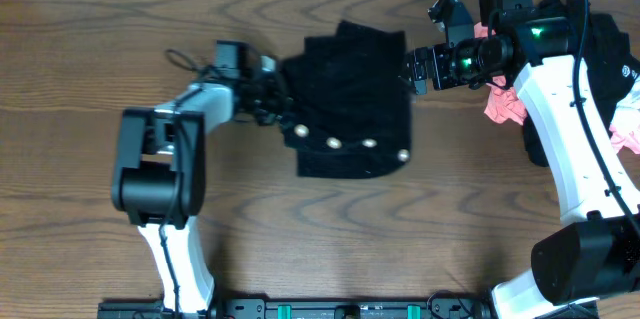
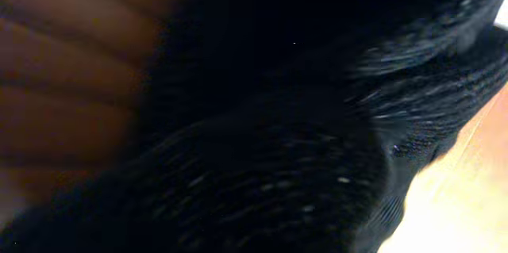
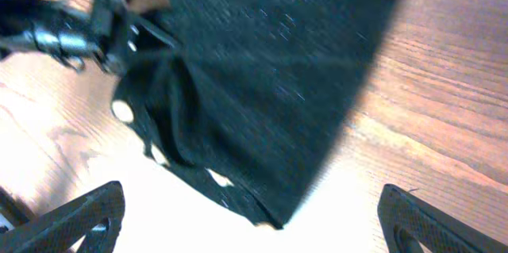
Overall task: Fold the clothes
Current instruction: 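Drag the folded garment to the far left with the left gripper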
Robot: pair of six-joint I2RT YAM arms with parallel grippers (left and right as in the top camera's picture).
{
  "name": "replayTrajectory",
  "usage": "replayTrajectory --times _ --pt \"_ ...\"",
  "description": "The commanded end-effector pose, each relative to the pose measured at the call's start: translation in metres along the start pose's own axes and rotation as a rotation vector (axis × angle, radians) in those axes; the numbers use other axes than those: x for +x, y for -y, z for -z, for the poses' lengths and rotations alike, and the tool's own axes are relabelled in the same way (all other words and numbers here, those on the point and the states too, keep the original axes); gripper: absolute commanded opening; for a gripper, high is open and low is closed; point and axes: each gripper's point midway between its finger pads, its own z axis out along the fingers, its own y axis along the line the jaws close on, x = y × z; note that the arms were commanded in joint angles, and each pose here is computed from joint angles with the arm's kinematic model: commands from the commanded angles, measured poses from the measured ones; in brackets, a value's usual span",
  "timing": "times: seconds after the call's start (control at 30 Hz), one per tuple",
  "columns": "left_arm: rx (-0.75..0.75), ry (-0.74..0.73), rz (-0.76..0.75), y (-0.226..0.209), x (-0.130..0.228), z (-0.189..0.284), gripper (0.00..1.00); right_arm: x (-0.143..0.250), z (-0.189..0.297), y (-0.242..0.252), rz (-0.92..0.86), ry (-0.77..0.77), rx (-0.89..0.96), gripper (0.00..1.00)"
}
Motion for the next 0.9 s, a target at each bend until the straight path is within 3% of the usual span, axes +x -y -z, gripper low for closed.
replayTrajectory --times 0.0,0.3,0.57,0.87 --pt "-0.226 0.236 0.219 -0.099 -0.059 0.035 0.06 0.001 -0.001 0.000 0.017 -0.003 -0.001 0.99" --pt "-0.195 0.412 0.440 -0.168 -0.106 0.125 0.06 -0.002 -0.001 0.001 0.020 0.005 -0.001 0.99" --pt "-0.241 0.473 0.741 -0.239 -0.092 0.188 0.06 -0.003 -0.001 0.001 0.019 0.010 -0.001 0.99" --pt "-0.186 0.620 0.956 -0.296 -0.090 0.255 0.06 -0.004 -0.001 0.000 0.021 0.014 -0.006 0.99"
